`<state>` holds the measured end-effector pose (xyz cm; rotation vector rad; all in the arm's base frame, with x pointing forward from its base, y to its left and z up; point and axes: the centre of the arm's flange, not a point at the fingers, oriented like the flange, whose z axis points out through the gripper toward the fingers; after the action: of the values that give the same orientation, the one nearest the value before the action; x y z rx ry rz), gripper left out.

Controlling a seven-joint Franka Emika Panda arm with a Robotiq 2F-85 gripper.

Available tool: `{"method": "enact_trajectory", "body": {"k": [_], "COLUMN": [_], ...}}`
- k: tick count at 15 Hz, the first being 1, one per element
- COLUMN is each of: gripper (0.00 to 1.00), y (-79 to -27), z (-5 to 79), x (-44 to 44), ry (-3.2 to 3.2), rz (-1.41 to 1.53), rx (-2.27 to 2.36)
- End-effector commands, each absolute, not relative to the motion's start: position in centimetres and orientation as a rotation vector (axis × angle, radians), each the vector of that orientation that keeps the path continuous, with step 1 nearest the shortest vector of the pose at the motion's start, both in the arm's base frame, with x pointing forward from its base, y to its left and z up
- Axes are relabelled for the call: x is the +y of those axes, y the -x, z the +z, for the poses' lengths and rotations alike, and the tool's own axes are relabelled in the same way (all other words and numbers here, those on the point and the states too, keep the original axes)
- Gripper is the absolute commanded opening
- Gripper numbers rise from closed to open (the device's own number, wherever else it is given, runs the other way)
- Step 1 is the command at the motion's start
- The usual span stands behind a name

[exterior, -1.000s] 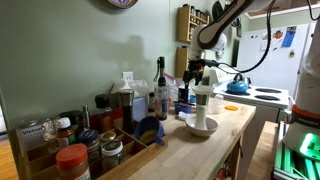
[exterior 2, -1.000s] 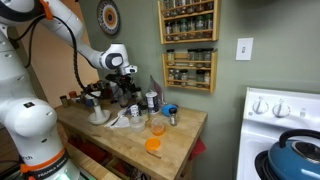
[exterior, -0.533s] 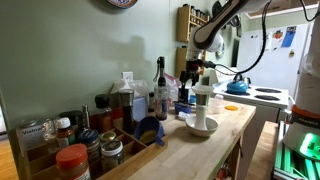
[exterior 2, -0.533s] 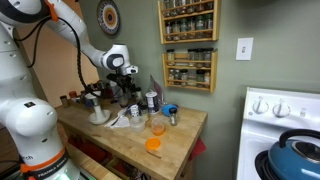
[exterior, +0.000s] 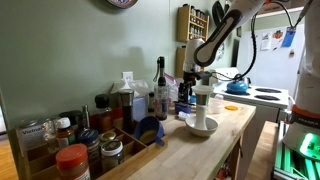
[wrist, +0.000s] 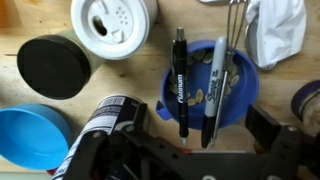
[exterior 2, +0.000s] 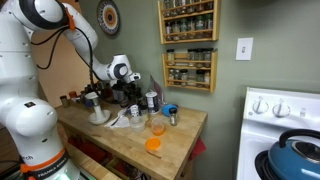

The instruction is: Move a pen from the blue cup to the container

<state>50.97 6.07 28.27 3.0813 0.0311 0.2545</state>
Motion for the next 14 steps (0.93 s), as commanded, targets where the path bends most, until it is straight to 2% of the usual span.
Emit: {"method": "enact_trajectory", "body": {"k": [1, 14], "gripper": [1.0, 1.0], "y": [-51.8, -53.4], "z": [26.3, 23.5], "x": [7.1, 7.4], "ry": [-3.084, -3.077], "rz": [0.234, 0.204], "rx": [0.082, 0.073]}}
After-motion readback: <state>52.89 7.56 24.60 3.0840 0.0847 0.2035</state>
